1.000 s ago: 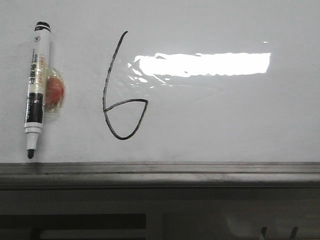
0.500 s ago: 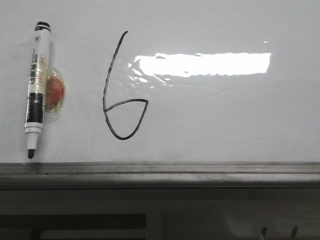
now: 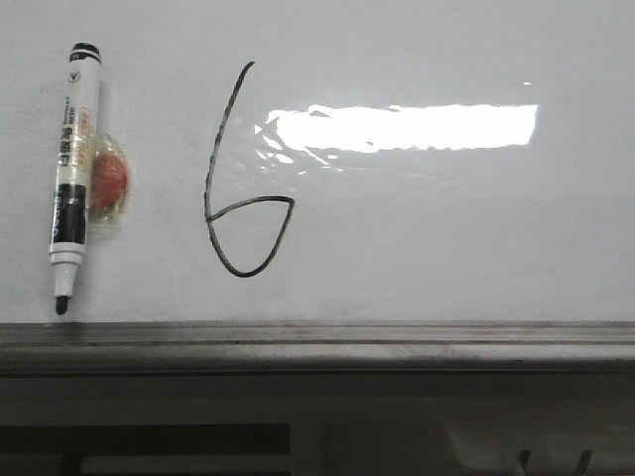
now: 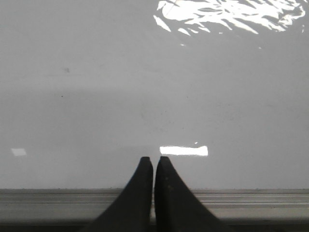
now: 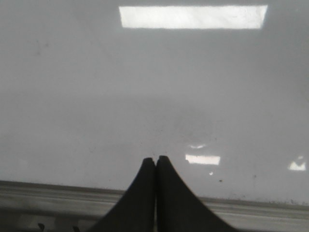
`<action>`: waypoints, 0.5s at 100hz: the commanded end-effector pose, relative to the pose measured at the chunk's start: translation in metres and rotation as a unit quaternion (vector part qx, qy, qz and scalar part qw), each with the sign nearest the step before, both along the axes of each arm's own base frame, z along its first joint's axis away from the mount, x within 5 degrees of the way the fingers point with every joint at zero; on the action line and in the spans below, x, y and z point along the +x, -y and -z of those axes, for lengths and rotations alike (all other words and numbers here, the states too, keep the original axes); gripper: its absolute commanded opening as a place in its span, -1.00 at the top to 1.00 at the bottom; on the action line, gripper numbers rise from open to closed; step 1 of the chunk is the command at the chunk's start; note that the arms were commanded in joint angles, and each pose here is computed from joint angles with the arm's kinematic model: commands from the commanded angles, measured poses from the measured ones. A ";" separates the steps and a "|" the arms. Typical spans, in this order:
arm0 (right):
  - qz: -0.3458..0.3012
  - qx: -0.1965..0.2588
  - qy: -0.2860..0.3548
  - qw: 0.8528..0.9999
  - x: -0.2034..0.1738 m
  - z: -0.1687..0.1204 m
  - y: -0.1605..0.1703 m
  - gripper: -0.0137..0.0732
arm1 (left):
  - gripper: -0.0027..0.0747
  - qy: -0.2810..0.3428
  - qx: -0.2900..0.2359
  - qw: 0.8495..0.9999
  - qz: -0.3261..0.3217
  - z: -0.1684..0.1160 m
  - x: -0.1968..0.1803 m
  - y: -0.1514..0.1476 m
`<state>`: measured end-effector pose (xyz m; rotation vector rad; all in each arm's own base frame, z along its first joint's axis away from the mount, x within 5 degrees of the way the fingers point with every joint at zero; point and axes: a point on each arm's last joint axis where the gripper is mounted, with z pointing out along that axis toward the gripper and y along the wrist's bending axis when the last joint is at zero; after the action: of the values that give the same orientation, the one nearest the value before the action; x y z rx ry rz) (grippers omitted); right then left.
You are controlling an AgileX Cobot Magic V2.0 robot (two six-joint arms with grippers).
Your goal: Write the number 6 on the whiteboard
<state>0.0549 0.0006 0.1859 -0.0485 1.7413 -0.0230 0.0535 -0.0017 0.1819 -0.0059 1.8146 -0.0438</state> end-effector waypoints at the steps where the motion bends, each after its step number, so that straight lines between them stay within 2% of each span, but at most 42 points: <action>1: 0.004 -0.006 0.017 1.000 -0.001 0.000 0.001 0.83 | 0.99 0.043 -0.006 0.999 -0.003 -0.005 0.000 0.000; 30: 0.005 -0.009 -0.027 1.000 -0.002 0.008 0.001 0.83 | 0.99 0.043 -0.006 0.999 -0.003 -0.005 0.000 0.000; 50: 0.005 -0.010 -0.027 1.000 -0.002 0.008 0.001 0.83 | 0.99 0.043 -0.006 0.999 -0.003 -0.005 0.000 0.000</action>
<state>0.0536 0.0003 0.1808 -0.0526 1.8028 -0.0287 0.0535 -0.0017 0.1819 -0.0059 1.8146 -0.0438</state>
